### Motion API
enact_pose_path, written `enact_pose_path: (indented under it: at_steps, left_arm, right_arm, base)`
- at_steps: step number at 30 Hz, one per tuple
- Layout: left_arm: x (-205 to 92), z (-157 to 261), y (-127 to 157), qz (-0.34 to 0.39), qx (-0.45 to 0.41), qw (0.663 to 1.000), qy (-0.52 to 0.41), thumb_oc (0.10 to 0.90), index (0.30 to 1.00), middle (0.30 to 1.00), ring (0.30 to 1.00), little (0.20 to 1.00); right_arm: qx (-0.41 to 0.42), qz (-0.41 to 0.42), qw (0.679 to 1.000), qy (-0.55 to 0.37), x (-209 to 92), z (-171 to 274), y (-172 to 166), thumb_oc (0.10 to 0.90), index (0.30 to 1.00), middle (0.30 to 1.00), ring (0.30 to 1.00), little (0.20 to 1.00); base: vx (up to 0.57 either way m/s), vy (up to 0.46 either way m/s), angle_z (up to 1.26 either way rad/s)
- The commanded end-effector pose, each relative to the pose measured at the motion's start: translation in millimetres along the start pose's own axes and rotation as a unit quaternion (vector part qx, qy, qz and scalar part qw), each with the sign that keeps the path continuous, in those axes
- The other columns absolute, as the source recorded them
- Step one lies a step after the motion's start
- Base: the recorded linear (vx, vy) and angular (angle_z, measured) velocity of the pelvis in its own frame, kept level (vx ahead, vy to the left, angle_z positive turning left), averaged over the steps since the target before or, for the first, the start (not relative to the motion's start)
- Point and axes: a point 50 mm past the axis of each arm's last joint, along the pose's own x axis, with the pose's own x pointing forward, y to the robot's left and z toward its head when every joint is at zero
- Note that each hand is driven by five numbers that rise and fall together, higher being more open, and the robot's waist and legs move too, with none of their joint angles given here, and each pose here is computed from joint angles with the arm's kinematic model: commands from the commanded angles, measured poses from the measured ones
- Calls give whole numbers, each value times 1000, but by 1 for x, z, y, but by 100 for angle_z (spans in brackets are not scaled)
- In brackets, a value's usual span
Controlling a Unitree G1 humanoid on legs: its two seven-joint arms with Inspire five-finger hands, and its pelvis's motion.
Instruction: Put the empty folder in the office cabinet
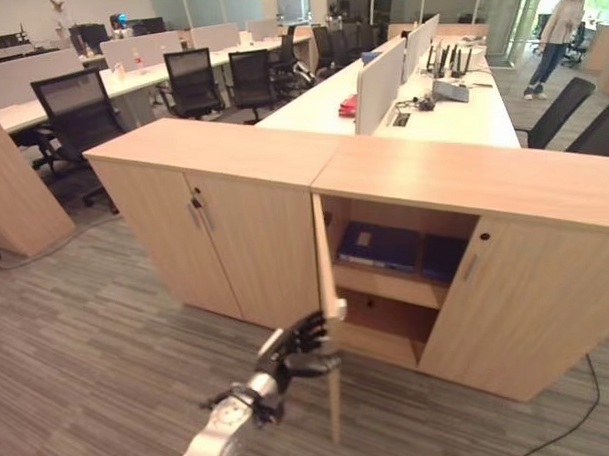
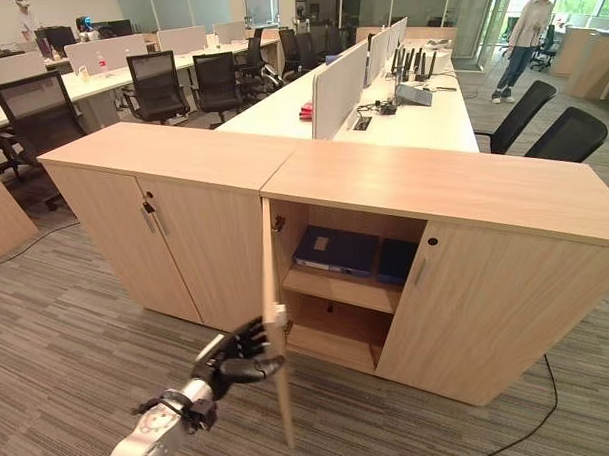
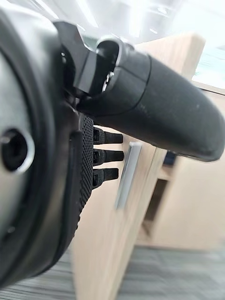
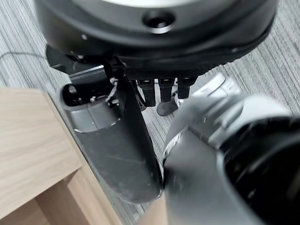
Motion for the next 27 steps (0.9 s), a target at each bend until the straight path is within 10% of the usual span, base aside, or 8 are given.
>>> enact_pose_path:
  at_steps: [1, 7, 18, 23, 27]
  left_arm:
    - [20, 86, -68, -226, 51, 960, -160, 800, 900, 900, 900, 900]
    - [24, 97, -91, -280, 54, 942, -179, 800, 900, 900, 900, 900]
    - [1, 14, 3, -30, -41, 996, -78, 800, 900, 900, 900, 900]
    - [-31, -106, 52, 121, 98, 963, 218, 800, 900, 900, 900, 900]
    - [-94, -180, 52, 156, 140, 865, 456, 800, 900, 900, 900, 900]
  right_arm:
    - [25, 2, 1000, -8, 2, 7, 15, 800, 900, 900, 900, 900]
    - [18, 19, 999, -20, 3, 8, 22, 800, 900, 900, 900, 900]
    - [18, -10, 1000, 0, 0, 1, -6, 800, 900, 900, 900, 900]
    - [10, -4, 1000, -13, 1, 15, 1, 800, 900, 900, 900, 900]
    - [-39, 9, 999, -12, 2, 22, 8, 800, 900, 900, 900, 900]
  base:
    - [-27, -20, -3]
    - [-30, -45, -17]
    - [-9, -37, -9]
    - [-10, 11, 16]
    - [4, 15, 0]
